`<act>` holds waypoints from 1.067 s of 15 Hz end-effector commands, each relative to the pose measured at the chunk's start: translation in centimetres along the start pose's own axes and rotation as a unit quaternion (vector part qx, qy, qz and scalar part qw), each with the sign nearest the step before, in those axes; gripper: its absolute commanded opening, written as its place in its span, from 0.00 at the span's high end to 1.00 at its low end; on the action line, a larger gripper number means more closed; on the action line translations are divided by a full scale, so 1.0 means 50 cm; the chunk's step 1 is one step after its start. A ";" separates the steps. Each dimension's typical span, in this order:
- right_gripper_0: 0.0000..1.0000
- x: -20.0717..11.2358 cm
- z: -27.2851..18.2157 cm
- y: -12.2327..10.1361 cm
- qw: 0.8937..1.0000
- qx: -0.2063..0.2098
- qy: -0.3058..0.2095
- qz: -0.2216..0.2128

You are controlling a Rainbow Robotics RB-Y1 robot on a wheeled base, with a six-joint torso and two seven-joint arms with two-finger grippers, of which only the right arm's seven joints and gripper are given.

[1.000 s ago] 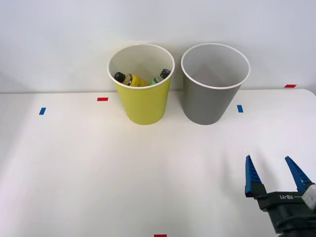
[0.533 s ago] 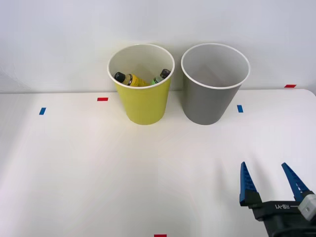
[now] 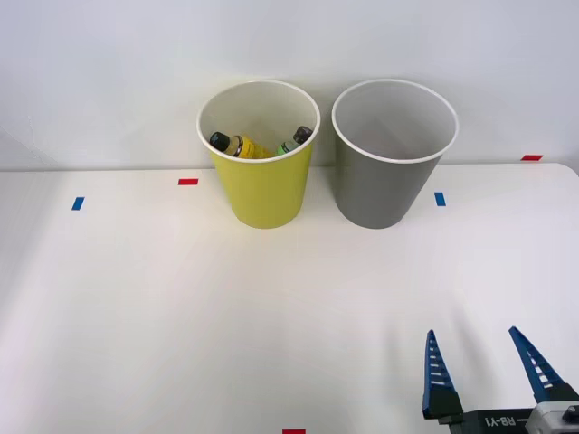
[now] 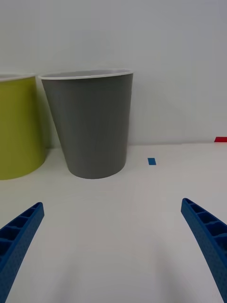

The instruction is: Put cans in the gray bin, plastic bottles in the light green bin

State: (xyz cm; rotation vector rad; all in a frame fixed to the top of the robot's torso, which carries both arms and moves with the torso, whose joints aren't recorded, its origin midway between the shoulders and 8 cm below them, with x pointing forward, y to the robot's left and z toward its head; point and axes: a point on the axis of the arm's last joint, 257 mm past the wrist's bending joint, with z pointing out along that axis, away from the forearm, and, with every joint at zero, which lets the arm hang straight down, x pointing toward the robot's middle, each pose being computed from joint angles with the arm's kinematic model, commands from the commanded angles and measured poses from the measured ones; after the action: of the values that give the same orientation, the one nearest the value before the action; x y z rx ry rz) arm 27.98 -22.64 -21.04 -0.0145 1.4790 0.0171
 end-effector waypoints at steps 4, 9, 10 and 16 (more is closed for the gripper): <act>0.00 0.066 -0.049 -0.006 0.999 0.033 0.020 -0.024; 0.00 0.098 -0.089 0.012 0.998 0.057 0.023 -0.017; 0.00 0.102 -0.098 0.013 0.998 0.062 0.026 -0.019; 0.00 0.116 -0.130 0.022 0.997 0.062 0.045 -0.013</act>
State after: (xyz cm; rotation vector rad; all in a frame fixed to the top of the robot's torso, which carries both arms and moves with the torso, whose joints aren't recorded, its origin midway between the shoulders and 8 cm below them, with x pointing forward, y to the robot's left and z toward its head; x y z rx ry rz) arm 22.15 -21.55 -27.33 0.0662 1.5629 -0.0972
